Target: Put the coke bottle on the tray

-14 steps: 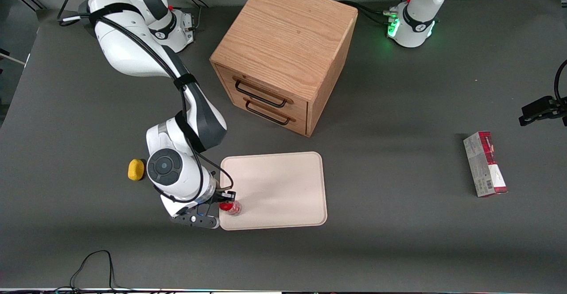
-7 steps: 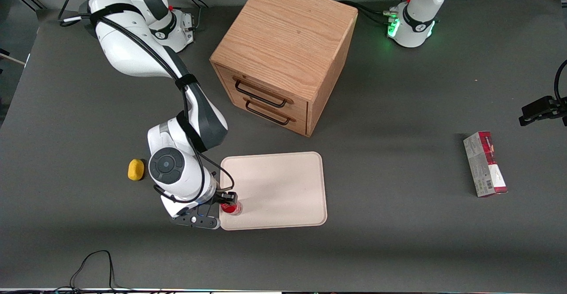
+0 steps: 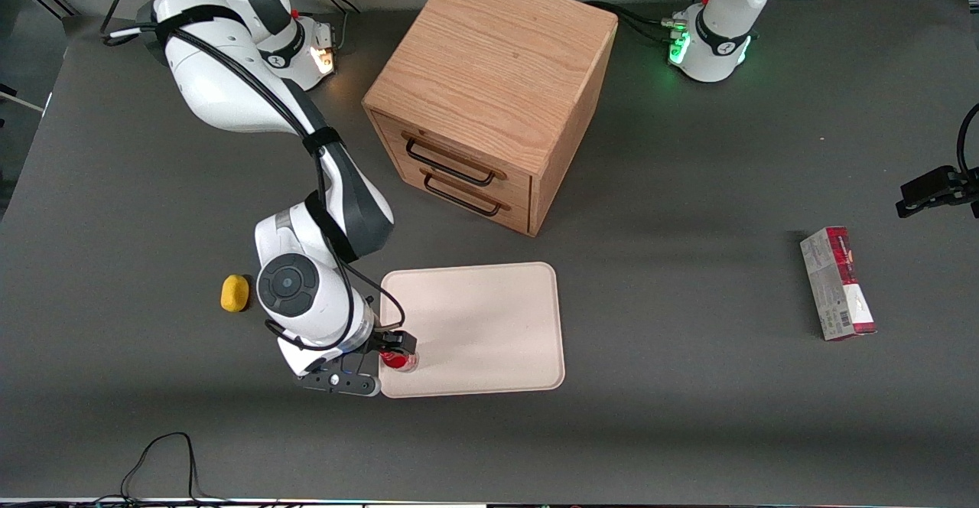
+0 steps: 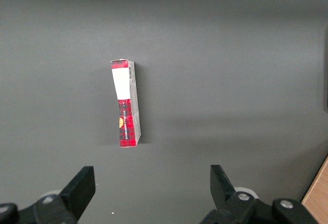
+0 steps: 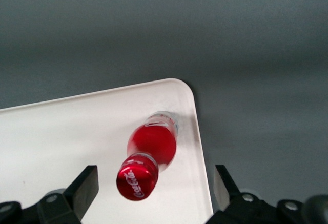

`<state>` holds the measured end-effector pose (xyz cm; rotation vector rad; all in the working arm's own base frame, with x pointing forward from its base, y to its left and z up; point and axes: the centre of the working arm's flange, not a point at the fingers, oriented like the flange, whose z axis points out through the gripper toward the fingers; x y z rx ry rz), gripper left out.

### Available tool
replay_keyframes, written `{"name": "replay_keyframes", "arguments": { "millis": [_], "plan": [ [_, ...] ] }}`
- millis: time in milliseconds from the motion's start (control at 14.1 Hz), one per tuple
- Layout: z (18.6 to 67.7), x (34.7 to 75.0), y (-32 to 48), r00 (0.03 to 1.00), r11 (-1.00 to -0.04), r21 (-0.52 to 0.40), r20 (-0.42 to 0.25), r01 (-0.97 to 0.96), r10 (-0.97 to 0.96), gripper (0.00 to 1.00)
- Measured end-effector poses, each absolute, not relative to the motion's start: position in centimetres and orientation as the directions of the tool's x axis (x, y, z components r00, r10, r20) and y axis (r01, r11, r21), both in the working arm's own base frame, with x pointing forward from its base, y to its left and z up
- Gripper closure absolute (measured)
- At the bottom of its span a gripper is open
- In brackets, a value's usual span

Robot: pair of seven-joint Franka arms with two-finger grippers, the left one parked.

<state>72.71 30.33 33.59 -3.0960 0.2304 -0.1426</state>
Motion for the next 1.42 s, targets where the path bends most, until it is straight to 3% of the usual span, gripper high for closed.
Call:
{"name": "replay_keyframes", "arguments": {
  "millis": [213, 710, 995, 1421],
  "plan": [
    [36.0, 72.6, 30.1, 0.983, -0.987, -0.04, 0.096, -0.156, -0.159, 0.0],
    [46.8, 69.0, 20.3, 0.996, -0.996, 0.018, -0.007, -0.093, -0.093, 0.0],
    [51.8, 63.8, 9.6, 0.998, -0.999, 0.007, -0.036, -0.047, -0.048, 0.0],
    [57.4, 55.2, -1.0, 0.999, -0.998, -0.048, -0.018, -0.047, -0.047, 0.0]
  ]
}}
